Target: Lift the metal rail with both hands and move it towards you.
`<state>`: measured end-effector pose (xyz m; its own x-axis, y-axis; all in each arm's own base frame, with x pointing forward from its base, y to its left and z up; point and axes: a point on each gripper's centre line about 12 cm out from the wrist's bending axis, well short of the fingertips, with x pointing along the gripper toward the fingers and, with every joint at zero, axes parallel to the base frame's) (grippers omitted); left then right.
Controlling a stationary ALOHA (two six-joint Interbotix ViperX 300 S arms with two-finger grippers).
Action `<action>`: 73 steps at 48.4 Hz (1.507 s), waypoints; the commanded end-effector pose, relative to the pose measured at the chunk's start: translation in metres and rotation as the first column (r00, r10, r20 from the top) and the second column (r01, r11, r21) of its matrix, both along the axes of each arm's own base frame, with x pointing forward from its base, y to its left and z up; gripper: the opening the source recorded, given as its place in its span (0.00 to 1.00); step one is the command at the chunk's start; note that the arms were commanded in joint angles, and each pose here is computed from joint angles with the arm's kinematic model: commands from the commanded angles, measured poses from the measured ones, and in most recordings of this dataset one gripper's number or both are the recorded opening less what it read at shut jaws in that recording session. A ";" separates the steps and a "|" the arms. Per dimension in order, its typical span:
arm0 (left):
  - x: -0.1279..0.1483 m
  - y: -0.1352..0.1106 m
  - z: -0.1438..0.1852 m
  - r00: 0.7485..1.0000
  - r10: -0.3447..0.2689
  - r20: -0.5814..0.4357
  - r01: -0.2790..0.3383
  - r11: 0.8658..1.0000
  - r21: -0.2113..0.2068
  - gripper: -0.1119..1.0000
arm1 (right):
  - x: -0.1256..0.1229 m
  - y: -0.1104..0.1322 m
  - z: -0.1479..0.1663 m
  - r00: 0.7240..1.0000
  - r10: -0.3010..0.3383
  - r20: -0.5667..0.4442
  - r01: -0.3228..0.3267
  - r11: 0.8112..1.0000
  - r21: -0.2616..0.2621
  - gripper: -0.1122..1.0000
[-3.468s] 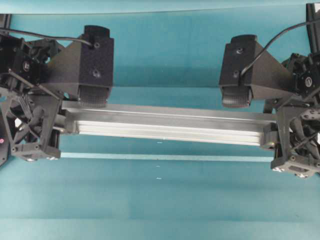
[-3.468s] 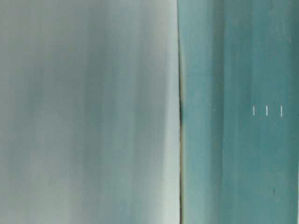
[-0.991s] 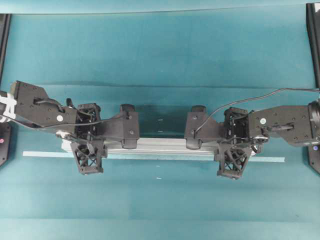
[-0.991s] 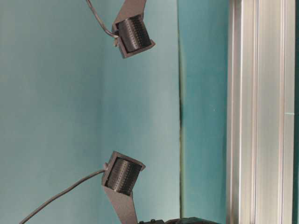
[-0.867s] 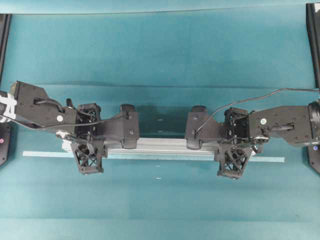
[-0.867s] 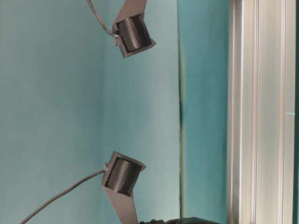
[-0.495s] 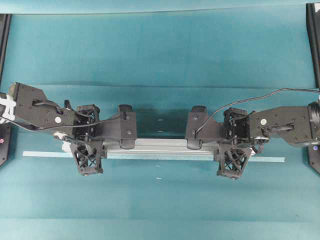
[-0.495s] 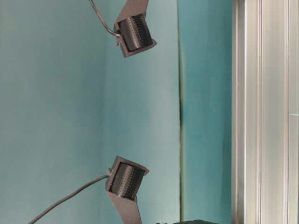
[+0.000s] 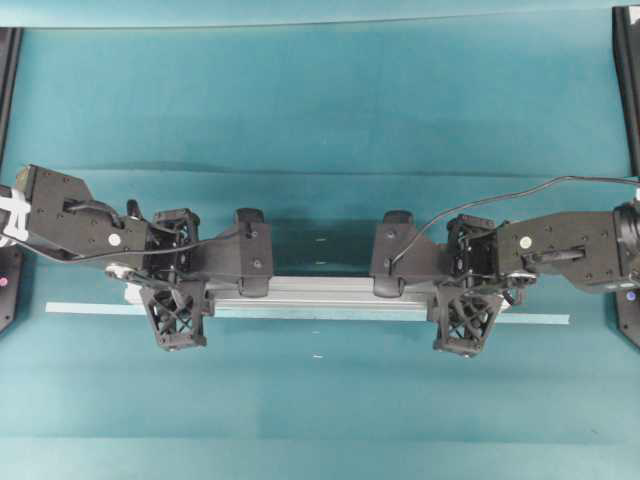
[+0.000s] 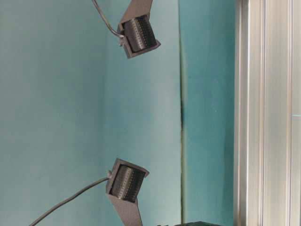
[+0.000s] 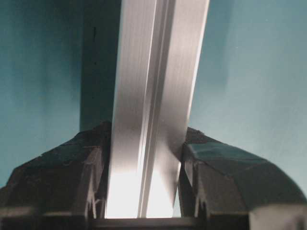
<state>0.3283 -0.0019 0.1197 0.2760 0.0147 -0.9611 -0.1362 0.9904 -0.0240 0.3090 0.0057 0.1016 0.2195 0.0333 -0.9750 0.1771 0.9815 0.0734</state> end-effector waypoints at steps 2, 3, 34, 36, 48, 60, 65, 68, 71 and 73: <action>0.004 0.007 0.006 0.996 0.086 0.031 -0.085 0.996 -0.023 0.35 | 0.005 -0.007 0.003 0.999 -0.046 0.025 0.046 0.999 0.007 0.48; 0.004 0.007 0.006 0.996 0.086 0.031 -0.085 0.996 -0.023 0.35 | 0.004 -0.007 0.003 0.999 -0.046 0.025 0.046 0.999 0.007 0.48; 0.000 0.012 0.002 0.995 0.095 0.041 -0.094 0.995 -0.022 0.35 | 0.001 -0.007 -0.001 0.999 -0.050 0.013 0.050 0.999 0.010 0.48; 0.000 0.012 0.002 0.994 0.095 0.055 -0.094 0.995 -0.023 0.35 | 0.000 -0.007 -0.001 0.999 -0.050 0.010 0.050 0.999 0.010 0.48; 0.003 0.011 0.002 0.991 0.091 0.098 -0.088 0.996 -0.027 0.35 | 0.001 -0.006 -0.001 0.998 -0.056 0.011 0.056 0.998 0.015 0.48; 0.002 0.009 0.001 0.991 0.084 0.101 -0.082 0.996 -0.028 0.35 | 0.001 -0.004 -0.001 0.998 -0.056 0.020 0.055 0.998 0.020 0.48; 0.003 0.008 0.001 0.991 0.083 0.104 -0.080 0.996 -0.028 0.36 | 0.002 -0.004 -0.001 0.998 -0.066 0.023 0.065 0.998 0.026 0.48; 0.003 0.008 0.001 0.991 0.083 0.105 -0.080 0.996 -0.028 0.36 | 0.002 -0.003 -0.001 0.997 -0.068 0.022 0.067 0.997 0.029 0.48; 0.003 0.008 0.001 0.991 0.084 0.107 -0.082 0.996 -0.029 0.36 | 0.002 -0.002 -0.001 0.997 -0.069 0.022 0.068 0.997 0.031 0.48; 0.003 0.009 0.001 0.990 0.087 0.107 -0.084 0.996 -0.030 0.39 | 0.002 -0.002 -0.001 0.997 -0.069 0.022 0.068 0.997 0.031 0.48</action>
<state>0.3264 -0.0006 0.1175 0.3458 0.0134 -0.9382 -0.1351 0.9902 -0.0357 0.3079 0.0052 0.1000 0.2303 0.0366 -0.9724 0.1850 0.9794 0.0807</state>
